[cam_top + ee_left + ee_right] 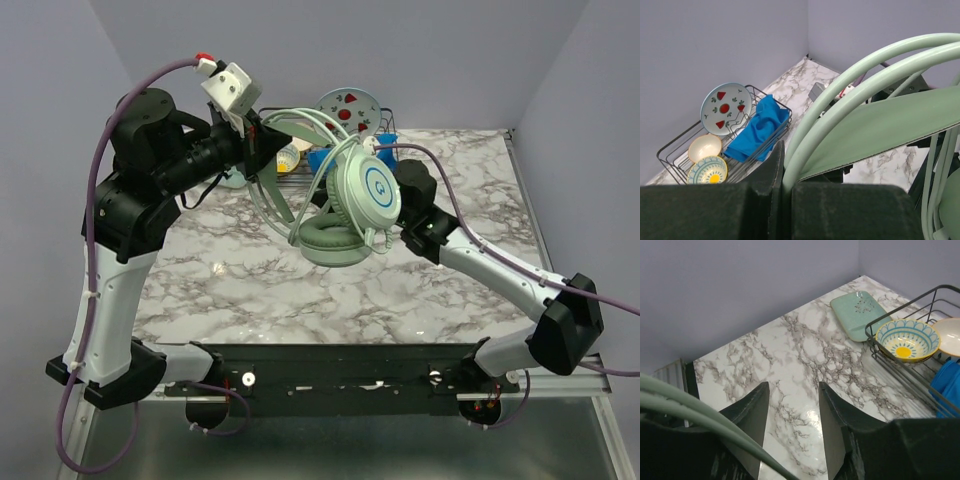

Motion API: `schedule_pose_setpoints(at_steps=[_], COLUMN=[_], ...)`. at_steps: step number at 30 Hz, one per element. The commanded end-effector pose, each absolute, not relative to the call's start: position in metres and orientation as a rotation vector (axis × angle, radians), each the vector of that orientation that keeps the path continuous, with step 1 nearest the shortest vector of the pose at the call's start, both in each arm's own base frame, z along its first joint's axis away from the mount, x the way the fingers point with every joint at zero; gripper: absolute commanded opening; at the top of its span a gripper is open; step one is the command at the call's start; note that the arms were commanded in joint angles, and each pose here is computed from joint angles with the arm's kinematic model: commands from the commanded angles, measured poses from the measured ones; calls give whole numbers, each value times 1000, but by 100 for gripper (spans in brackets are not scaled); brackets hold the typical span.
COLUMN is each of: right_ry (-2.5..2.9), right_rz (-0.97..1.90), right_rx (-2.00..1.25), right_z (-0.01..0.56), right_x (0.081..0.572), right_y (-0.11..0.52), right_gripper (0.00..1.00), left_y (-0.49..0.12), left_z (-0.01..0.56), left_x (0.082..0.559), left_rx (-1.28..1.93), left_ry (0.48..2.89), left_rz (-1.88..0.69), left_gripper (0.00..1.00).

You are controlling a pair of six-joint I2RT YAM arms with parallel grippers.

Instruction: Wrap the headphones

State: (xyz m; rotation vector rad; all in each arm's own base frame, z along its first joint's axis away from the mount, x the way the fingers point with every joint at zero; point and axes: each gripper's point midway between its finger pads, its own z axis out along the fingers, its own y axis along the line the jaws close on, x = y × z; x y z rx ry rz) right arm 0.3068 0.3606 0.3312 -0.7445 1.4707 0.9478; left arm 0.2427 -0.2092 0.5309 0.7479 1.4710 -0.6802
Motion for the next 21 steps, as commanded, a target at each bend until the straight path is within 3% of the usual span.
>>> schedule_pose_setpoints(at_steps=[1,21], right_ry=[1477,1602], right_rz=[1010,902], right_rx=[-694,-652], right_z=[316,260], right_x=[305,298], right_y=[366,342], right_gripper=[54,66], left_y=[-204,-194], left_z=[564,567], left_x=[233,250], left_rx=[649,585], left_ry=[1410,1414], left_rz=[-733,-642], left_gripper=[0,0])
